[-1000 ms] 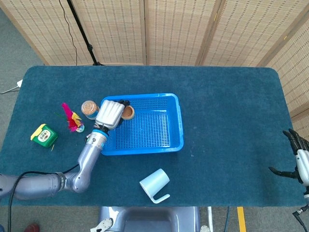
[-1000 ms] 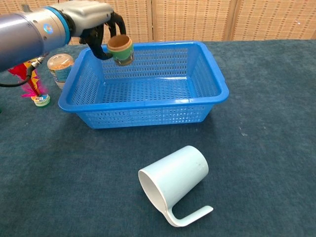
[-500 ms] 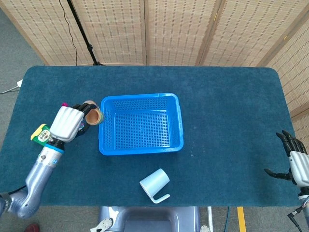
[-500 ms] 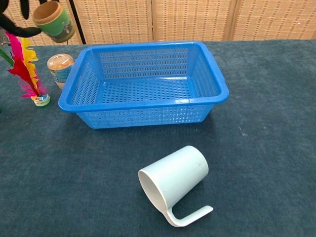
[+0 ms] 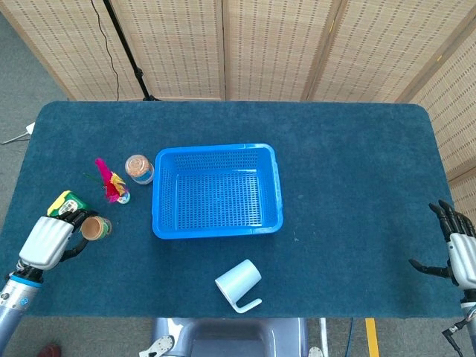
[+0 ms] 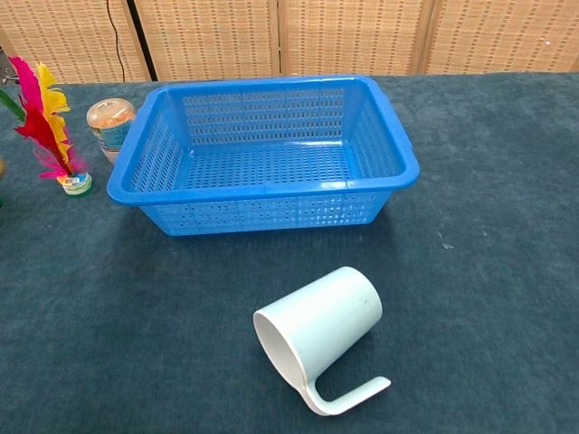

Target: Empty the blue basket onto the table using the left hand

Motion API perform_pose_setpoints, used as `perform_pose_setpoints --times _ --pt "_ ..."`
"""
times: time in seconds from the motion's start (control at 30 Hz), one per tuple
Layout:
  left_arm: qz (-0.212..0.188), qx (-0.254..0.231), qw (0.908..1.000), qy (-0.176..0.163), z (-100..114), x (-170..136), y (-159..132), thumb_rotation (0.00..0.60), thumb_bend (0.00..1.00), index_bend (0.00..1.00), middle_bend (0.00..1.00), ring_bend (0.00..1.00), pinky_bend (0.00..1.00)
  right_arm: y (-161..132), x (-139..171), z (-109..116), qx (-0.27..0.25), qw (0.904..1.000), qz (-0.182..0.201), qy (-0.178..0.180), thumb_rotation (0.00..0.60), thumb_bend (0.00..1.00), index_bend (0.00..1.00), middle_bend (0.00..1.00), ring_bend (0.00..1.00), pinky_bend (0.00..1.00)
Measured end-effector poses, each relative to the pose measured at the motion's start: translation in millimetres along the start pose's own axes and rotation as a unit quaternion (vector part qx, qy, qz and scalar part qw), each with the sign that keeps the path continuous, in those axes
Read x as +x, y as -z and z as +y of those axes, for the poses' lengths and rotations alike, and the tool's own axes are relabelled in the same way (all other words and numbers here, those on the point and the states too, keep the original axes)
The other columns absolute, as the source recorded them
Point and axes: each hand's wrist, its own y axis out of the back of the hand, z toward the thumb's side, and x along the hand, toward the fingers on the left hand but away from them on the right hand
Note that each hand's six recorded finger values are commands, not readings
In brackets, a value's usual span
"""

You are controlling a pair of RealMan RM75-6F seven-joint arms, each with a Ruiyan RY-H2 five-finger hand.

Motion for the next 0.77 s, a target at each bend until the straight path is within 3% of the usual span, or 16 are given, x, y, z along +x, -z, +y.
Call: perform_pose_setpoints --times 0.03,0.1,0.13,0.2,0.3,0.5,0.77 --pt "0.002 -0.002 1.0 0.004 -5 0 1 0.6 0.48 0.32 0.2 0.26 0.59 0 0 0 0.0 1.0 0.0 -0.001 0.6 0.0 0.0 0.0 0.0 0.0" --pt "0.007 -0.008 0.9999 0.01 -17 2 2 0.6 0.34 0.05 0.02 0.05 0.4 0 0 0 0.0 1.0 0.001 -0.001 0.6 0.0 0.0 0.0 0.0 0.0" --pt "0.009 -0.011 0.9998 0.013 -21 3 2 0.6 0.29 0.01 0.0 0.01 0.35 0 0 0 0.0 1.0 0.001 -0.001 0.6 0.0 0.0 0.0 0.0 0.0" --pt "0.011 -0.019 0.9995 0.023 -28 6 3 0.6 0.21 0.0 0.0 0.0 0.26 0 1 1 0.0 1.0 0.002 0.001 0.6 0.0 0.0 0.0 0.0 0.0" --pt "0.01 -0.038 0.9986 0.034 -33 12 0 0.6 0.19 0.0 0.0 0.0 0.2 0 2 2 -0.002 1.0 0.002 0.003 0.6 0.0 0.0 0.0 0.0 0.0" --pt "0.007 -0.067 0.9977 0.006 -19 11 -8 0.6 0.18 0.0 0.0 0.0 0.02 2 1 5 -0.004 1.0 -0.001 0.007 0.6 0.0 0.0 0.0 0.0 0.0" --pt "0.051 -0.063 0.9959 -0.04 6 -17 -2 0.6 0.18 0.0 0.0 0.0 0.0 2 4 10 0.003 0.9998 0.0 0.019 0.6 0.0 0.0 0.0 0.0 0.0"
